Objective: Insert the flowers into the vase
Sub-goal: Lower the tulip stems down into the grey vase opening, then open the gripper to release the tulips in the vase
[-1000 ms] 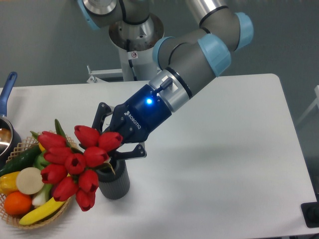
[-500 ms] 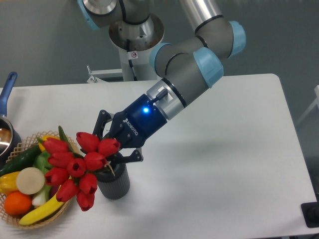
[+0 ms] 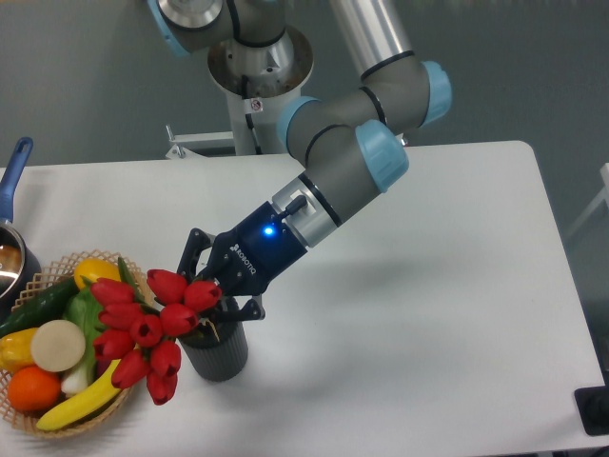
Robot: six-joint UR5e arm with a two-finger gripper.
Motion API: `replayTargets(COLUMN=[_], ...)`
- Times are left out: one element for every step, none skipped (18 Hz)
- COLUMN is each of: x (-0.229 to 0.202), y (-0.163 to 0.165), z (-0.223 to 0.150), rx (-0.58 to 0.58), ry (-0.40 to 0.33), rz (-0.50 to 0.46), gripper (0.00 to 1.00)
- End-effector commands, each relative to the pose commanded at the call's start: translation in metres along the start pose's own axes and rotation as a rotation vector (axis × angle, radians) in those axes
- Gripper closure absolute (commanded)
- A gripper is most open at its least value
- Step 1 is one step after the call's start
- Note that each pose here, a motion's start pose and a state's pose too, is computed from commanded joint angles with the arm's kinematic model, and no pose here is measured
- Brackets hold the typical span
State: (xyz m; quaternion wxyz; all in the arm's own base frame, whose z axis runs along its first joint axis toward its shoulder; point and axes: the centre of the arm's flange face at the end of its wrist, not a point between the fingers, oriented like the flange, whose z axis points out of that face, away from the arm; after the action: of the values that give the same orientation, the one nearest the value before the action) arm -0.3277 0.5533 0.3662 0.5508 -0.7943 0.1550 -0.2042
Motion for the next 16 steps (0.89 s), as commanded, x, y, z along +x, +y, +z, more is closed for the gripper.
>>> replayTargets(x=[0.000, 0.001, 0.003, 0.006, 0.009, 0.011, 0.012, 0.013, 0.013, 0.013, 0.014, 0.013, 0.013, 0.014, 0.014, 0.014], y=[0.004, 0.007, 0.012, 0.018, 0.025, 0.030, 0.036, 0.039, 0.043, 0.047, 0.050, 0.052, 0.053, 0.055, 0.056, 0.059], z=[0.000, 0.001, 0.002, 0.002, 0.004, 0.004, 0.004, 0.004, 0.003, 0.002, 0.001, -0.005, -0.012, -0.015, -0.019, -0.023], rx=[-0.001, -0.002, -0.004, -0.006, -0.009, -0.010, -0.011, -0.012, -0.013, -0.014, -0.014, -0.013, -0.011, -0.010, -0.009, -0.009], ry=[0.000, 0.002, 0.006, 0.008, 0.013, 0.015, 0.016, 0.016, 0.015, 0.015, 0.014, 0.003, -0.007, -0.012, -0.019, -0.025], rz=[-0.005, -0.010, -0.010, 0.000, 0.013, 0.024, 0.022, 0.019, 0.011, 0.004, 0.005, 0.009, 0.011, 0.007, 0.004, -0.002], gripper=[0.73, 0.68, 0.60, 0.58, 0.57, 0.54, 0.53, 0.53, 0.51, 0.51, 0.51, 0.50, 0.49, 0.47, 0.45, 0.42])
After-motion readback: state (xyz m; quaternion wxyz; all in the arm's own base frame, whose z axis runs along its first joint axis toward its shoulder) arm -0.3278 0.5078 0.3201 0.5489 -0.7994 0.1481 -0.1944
